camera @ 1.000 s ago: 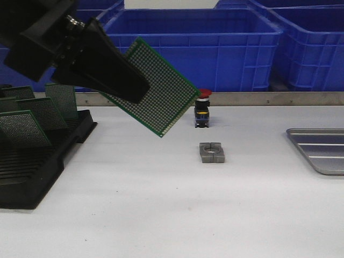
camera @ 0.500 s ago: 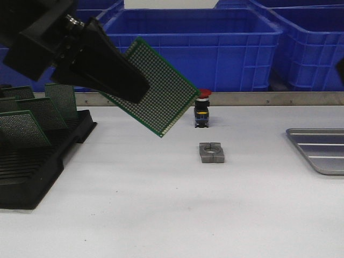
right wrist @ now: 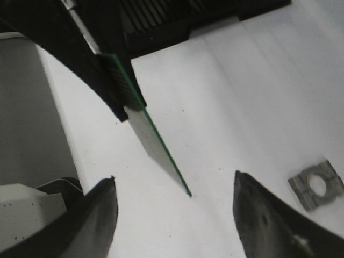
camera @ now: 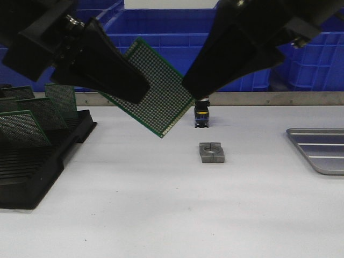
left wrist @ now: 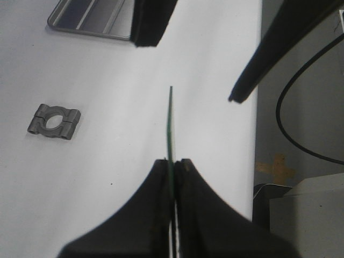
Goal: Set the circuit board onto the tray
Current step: 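Grasp the board's free edge with the right gripper, release left gripper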
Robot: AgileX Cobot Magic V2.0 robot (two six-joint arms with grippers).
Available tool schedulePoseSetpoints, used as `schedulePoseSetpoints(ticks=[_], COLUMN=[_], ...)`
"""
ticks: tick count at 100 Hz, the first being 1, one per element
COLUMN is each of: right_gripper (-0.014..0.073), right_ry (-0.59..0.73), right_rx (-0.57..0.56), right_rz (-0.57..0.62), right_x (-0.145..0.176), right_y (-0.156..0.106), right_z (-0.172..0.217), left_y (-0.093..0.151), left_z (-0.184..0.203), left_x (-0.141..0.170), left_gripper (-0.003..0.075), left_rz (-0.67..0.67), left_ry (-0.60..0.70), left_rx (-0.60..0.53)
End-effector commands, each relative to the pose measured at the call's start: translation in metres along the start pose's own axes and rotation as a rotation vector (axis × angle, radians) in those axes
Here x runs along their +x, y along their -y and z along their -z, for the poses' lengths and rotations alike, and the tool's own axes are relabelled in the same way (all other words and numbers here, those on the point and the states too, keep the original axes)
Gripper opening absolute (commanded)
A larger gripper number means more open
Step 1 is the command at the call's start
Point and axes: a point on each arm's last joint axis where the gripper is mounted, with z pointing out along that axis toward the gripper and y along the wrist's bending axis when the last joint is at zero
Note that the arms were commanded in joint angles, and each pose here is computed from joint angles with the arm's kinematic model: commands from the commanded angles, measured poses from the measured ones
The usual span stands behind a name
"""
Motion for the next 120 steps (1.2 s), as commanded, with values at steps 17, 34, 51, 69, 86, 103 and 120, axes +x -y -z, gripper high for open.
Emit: schedulePoseSetpoints(ticks=[17, 34, 51, 69, 86, 103, 120], right_gripper=[0.0484, 0.0378, 0.0046, -0.0113, -0.0113, -0.0113, -0.0113], right_ry=[0.068, 0.018, 0.009, 0.008, 0.008, -0.002, -0.041], right_rx=[-0.127, -0.192, -0.191, -0.192, -0.192, -0.196, -0.186], right_rz=[0.134, 0.126, 0.119, 0.119, 0.118, 0.082, -0.073], right_x=[-0.028, -0.027, -0.025, -0.025, -0.025, -0.022, -0.008], right_y=[0.002, 0.006, 0.007, 0.007, 0.007, 0.010, 0.032], right_z=[-0.009, -0.027, -0.032, -0.032, -0.032, -0.031, -0.021], left_y=[0.003, 0.004, 0.005, 0.005, 0.005, 0.002, -0.013], left_z=[0.009, 0.009, 0.009, 0.009, 0.009, 0.011, 0.026], left_x=[-0.018, -0.018, -0.018, -0.018, -0.018, -0.020, -0.032], left_gripper=[-0.0020, -0.0020, -0.0020, -0.0020, 0.0096, 0.0427, 0.0525], left_rz=[0.003, 0.003, 0.002, 0.002, 0.002, -0.025, -0.046], left_ry=[0.080, 0.080, 0.080, 0.080, 0.080, 0.067, 0.104], left_rx=[-0.008, 0.010, 0.017, 0.017, 0.017, -0.003, -0.068])
